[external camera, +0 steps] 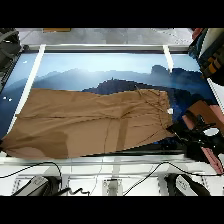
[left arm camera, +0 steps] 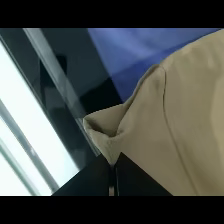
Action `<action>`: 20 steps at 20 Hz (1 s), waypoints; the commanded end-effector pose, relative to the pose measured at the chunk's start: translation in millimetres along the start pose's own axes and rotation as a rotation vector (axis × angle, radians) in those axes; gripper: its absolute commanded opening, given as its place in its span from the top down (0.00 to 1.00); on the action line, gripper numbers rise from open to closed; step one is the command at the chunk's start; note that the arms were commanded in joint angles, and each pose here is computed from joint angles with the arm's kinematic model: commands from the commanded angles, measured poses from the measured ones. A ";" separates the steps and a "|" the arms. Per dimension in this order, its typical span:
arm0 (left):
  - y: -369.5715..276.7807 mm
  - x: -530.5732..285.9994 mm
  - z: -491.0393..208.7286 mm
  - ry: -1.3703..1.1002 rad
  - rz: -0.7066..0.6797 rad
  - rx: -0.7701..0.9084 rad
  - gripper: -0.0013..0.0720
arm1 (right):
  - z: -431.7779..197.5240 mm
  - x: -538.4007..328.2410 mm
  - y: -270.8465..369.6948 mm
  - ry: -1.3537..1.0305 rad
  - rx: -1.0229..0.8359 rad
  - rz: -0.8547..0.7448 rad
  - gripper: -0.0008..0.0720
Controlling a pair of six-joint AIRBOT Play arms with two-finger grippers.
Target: Fold the clothes and pants, and hang the long-sleeved shirts on hangers.
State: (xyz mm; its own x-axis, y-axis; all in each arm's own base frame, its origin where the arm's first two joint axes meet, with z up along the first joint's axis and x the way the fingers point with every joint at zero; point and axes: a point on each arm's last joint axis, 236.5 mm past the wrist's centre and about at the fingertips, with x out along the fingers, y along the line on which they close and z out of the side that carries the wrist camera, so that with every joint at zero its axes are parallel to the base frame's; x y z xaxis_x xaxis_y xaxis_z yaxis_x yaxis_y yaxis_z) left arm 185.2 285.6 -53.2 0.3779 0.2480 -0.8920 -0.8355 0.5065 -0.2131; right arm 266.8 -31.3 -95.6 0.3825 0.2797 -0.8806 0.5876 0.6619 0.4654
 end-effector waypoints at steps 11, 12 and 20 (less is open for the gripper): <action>-84.1 -1.5 -2.8 -0.003 -0.148 0.121 0.96 | -1.5 -2.3 3.9 0.005 -0.024 0.011 0.95; -96.4 -4.5 0.8 -0.014 -0.185 0.102 0.96 | -5.8 -6.0 6.9 0.016 -0.045 0.019 0.95; -114.8 -67.0 48.3 -0.199 -0.184 0.221 0.96 | -31.7 -79.1 -2.9 -0.087 -0.124 -0.111 0.95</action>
State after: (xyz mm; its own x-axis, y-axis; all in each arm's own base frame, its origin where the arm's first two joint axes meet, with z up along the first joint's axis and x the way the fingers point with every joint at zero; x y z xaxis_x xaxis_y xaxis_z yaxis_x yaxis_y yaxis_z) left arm 283.5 246.5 33.4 0.6201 0.2297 -0.7501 -0.6580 0.6729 -0.3379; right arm 239.7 -21.3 -44.8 0.4058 0.2459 -0.8803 0.4952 0.7504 0.4378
